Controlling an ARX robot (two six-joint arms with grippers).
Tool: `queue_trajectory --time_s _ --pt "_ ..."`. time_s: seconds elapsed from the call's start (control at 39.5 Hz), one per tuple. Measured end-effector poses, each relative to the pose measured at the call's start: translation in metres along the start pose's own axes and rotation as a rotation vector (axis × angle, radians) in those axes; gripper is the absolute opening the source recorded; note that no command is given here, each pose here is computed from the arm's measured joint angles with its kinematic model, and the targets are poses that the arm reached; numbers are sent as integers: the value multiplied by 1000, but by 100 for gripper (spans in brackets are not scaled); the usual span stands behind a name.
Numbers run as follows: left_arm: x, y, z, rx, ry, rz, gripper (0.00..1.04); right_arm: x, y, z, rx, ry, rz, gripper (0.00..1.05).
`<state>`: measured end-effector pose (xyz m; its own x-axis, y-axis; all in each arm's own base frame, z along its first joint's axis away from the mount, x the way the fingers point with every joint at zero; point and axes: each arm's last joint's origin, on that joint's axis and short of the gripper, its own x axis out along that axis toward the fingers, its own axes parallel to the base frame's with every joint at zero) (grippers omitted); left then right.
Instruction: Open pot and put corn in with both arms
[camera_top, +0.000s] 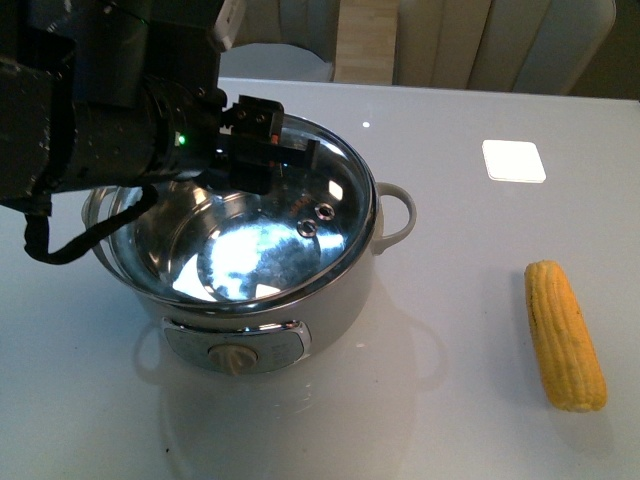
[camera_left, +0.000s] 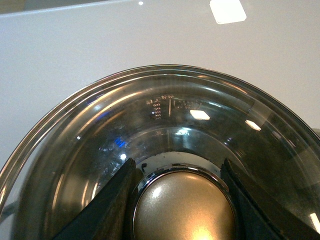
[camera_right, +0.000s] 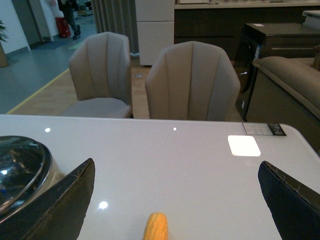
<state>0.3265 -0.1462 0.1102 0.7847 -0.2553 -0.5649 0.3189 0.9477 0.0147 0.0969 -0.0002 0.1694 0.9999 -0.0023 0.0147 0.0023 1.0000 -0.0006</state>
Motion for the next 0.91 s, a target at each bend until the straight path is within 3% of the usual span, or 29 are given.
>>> queue_trajectory --time_s 0.3,0.4,0.53,0.73,0.91 --pt "-35 28 44 -25 -121 66 44 0 0 0 0 0 0 96" --pt "-54 48 49 -46 -174 87 44 0 0 0 0 0 0 96" --pt "-76 82 28 -56 -189 176 44 0 0 0 0 0 0 96" --pt "-101 145 -26 -115 -178 352 44 0 0 0 0 0 0 96" --pt "-100 179 -53 -179 -165 438 44 0 0 0 0 0 0 96"
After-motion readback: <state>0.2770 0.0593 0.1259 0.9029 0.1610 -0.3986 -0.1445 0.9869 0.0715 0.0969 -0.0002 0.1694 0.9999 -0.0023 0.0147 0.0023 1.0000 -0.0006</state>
